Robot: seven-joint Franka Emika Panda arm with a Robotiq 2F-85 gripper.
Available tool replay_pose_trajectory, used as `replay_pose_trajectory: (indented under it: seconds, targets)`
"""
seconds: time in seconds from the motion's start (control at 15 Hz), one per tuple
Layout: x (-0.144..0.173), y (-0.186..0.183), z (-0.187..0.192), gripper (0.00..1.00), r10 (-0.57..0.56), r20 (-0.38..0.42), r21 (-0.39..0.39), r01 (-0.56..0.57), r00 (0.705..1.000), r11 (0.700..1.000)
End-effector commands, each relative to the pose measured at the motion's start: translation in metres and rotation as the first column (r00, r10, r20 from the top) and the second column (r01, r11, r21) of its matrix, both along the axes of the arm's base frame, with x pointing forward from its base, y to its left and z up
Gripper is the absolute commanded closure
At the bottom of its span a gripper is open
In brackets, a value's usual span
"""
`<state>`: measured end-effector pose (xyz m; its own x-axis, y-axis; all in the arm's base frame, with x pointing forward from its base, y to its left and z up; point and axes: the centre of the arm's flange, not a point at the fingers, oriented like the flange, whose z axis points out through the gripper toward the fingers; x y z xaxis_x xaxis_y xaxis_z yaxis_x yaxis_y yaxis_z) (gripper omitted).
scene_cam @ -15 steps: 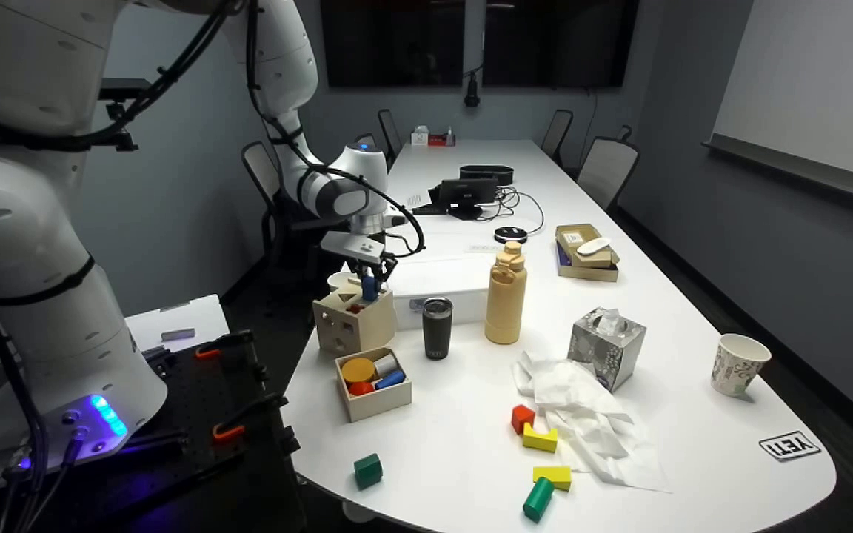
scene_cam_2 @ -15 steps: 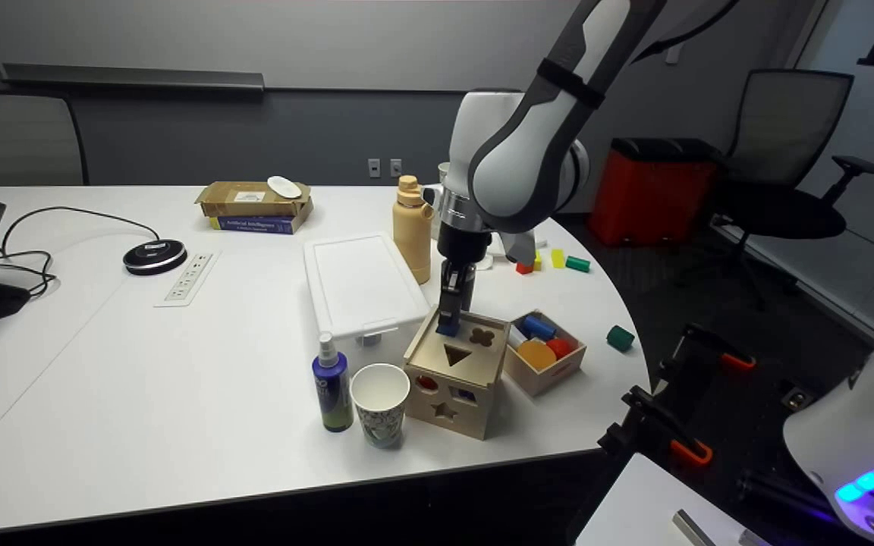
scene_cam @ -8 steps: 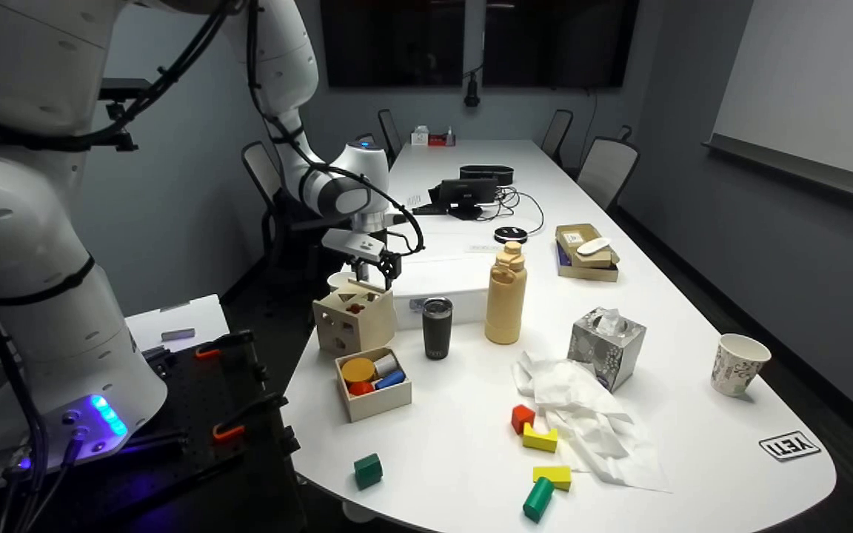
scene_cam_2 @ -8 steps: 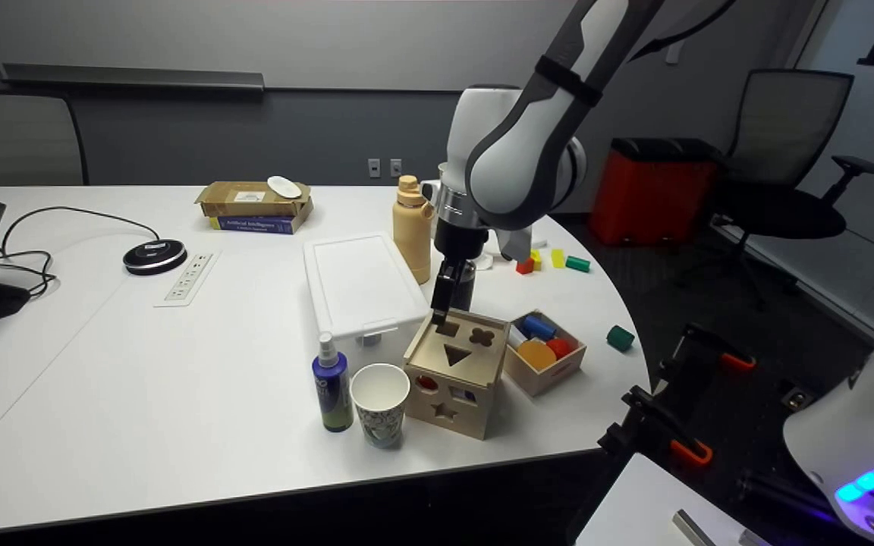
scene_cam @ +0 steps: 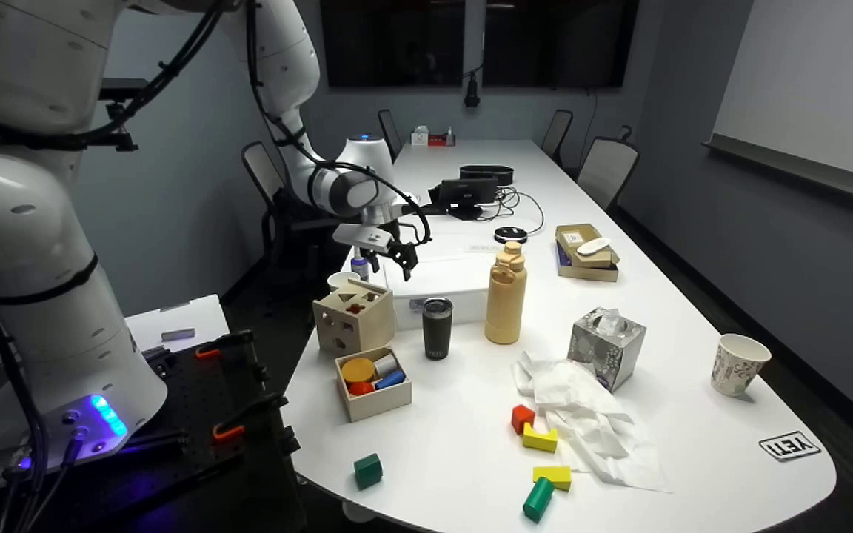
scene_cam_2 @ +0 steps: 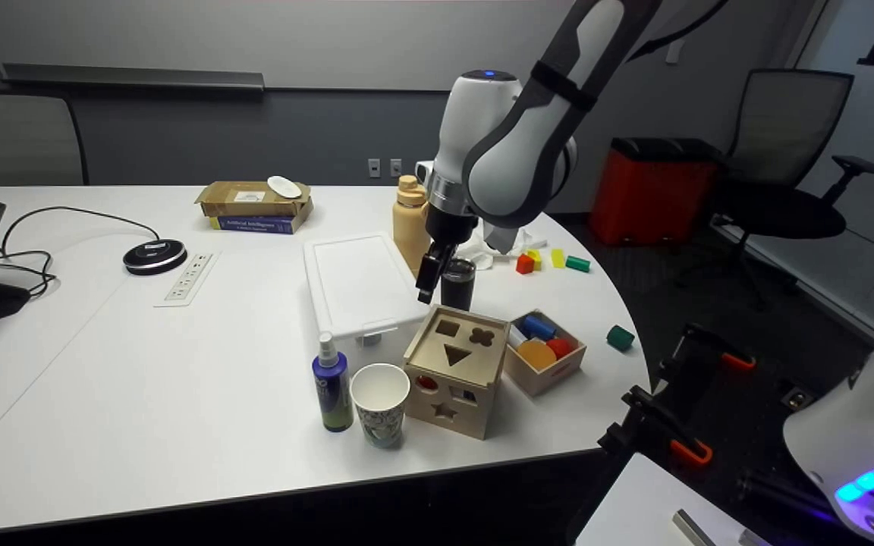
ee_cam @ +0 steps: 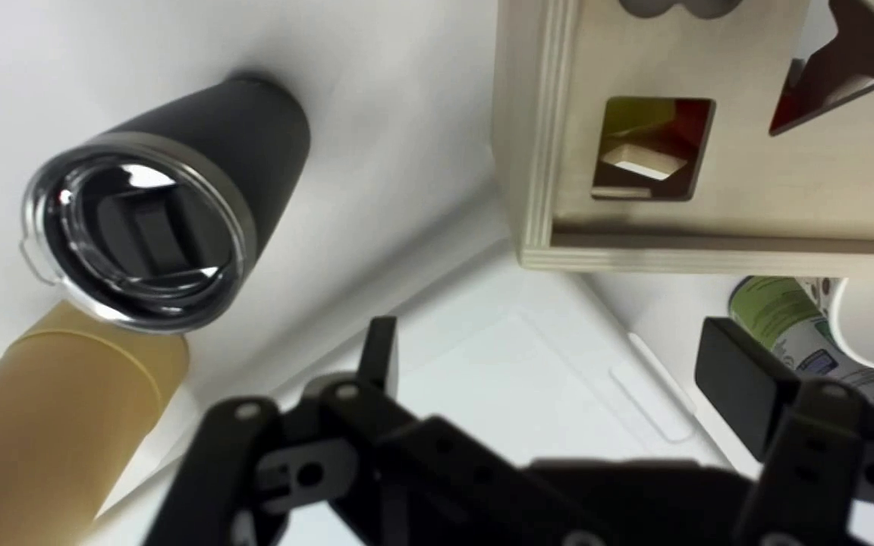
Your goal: Pick up the blue object and put it in the box
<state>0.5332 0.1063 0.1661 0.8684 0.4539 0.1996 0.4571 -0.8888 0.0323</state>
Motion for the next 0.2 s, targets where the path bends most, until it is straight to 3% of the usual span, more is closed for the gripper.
replay_pose_trajectory:
  seconds: [0.0,0.13]
  targets:
    - [0.0015,0.0007,0.0067,0.0,-0.043,0.027,-0.028,0.043,0.999,0.999]
    - [0.0006,-0.0014,0.0075,0.0,-0.051,0.027,-0.03,0.052,0.998,0.998]
